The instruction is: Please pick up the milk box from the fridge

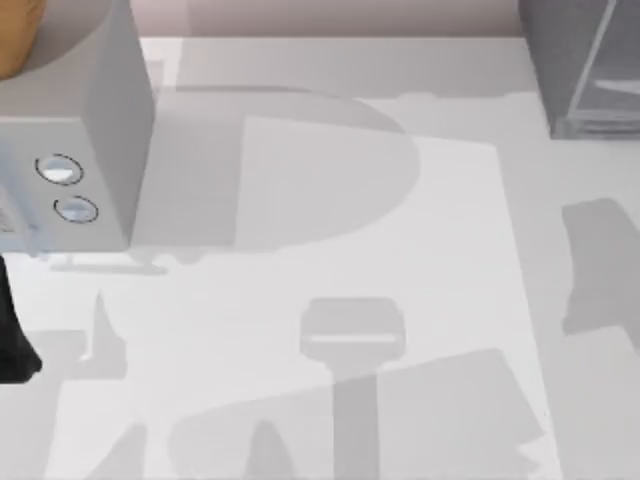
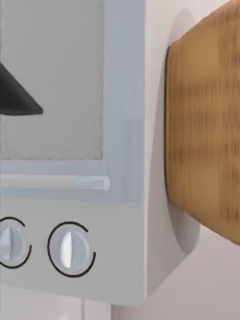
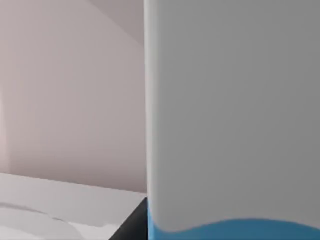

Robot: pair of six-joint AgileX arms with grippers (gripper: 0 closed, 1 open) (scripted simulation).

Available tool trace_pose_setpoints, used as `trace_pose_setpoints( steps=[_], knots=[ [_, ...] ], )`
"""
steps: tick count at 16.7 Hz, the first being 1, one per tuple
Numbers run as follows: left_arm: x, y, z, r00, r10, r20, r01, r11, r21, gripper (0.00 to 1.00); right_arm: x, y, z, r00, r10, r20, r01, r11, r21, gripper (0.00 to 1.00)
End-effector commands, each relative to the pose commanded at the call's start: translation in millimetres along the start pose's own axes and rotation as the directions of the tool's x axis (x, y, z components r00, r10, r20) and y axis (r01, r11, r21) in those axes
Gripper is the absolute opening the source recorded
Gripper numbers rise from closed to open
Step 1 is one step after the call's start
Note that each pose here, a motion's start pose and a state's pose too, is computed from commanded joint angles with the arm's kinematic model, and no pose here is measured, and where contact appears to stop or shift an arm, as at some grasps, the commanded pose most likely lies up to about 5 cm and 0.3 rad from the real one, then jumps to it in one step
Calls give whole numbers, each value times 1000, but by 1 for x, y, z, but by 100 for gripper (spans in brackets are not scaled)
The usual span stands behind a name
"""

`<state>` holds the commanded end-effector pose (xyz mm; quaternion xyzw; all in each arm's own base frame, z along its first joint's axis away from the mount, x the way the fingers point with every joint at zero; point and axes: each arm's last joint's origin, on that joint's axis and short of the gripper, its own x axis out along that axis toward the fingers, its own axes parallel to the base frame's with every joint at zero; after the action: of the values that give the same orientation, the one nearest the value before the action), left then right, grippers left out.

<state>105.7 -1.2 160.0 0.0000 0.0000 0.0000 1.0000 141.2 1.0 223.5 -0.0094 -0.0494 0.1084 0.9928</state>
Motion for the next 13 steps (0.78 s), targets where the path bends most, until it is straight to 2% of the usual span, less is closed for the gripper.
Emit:
trace_pose_setpoints(
  steps=[4, 9, 13],
  knots=[
    [0, 0, 0, 1000, 0, 0, 0, 1000, 0, 100, 60, -17, -2, 986, 156, -65, -154, 988, 32, 0],
    [0, 0, 0, 1000, 0, 0, 0, 1000, 0, 100, 130, -44, -49, 932, 341, -119, -331, 938, 100, 0],
    [0, 0, 0, 1000, 0, 0, 0, 1000, 0, 100, 163, -60, -87, 888, 450, -96, -441, 892, 103, 0]
  ],
)
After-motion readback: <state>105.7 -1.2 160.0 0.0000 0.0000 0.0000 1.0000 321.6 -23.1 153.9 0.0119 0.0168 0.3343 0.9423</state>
